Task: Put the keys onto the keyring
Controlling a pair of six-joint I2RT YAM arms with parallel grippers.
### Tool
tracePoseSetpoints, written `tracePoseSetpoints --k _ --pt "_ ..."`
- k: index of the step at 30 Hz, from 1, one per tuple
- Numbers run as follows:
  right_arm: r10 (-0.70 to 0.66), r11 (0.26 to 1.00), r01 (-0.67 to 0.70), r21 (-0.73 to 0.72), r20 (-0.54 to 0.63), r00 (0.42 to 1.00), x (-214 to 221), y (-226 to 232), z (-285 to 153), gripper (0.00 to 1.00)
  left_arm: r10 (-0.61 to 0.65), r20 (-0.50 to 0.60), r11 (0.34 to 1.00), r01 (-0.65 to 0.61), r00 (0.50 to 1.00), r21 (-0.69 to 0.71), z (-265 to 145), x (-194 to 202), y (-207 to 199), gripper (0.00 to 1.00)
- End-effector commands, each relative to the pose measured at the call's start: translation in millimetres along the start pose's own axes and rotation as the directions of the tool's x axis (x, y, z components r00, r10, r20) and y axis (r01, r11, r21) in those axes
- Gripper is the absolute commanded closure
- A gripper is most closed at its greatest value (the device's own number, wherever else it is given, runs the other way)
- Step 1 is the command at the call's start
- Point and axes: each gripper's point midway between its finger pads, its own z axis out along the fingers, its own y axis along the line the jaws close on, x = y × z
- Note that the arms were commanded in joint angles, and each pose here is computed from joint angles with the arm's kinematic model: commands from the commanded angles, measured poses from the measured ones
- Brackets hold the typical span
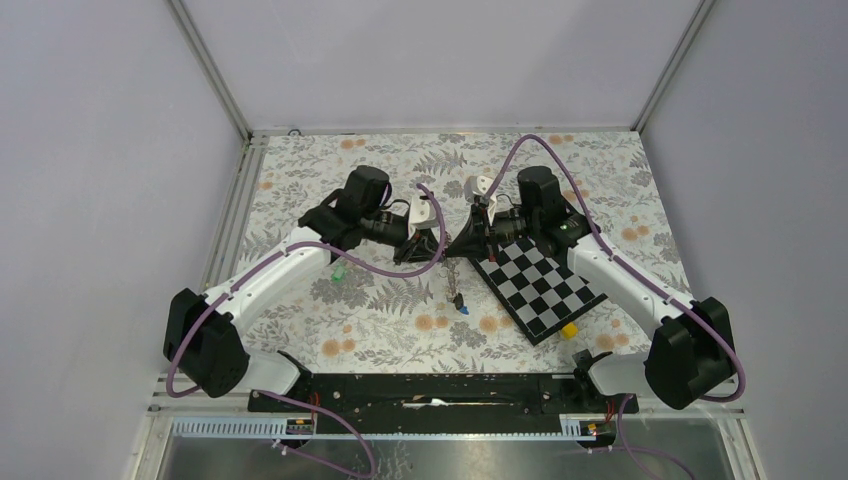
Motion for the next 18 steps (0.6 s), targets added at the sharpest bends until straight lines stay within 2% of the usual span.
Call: tracePoseSetpoints --k 1,6,11,18 --pt "-0.051 0.999 0.051 -0.010 0.024 0.998 -9.4 1.1 2.7 1.00 0.111 0.058 0.993 -0.108 0.992 -0.045 -4.7 -28.0 8.2 0.83" --pt "-0.050 0.999 0.050 -0.007 0.016 0.999 -4.2 -0.8 3.8 1.00 0.119 0.057 0.992 -0.116 0.991 -0.051 -5.8 -30.2 9.1 0.87" --pt "-0.052 0.999 0.052 0.007 0.005 0.999 1.9 -4.4 4.2 1.00 0.117 0.048 0.992 -0.115 0.992 -0.055 -7.3 -31.3 9.7 1.00" --pt "-0.055 0.998 0.055 0.020 -0.003 0.998 4.9 -6.9 4.1 0.93 0.083 -0.033 0.995 -0.085 0.996 -0.052 -10.8 -24.6 13.3 1.00"
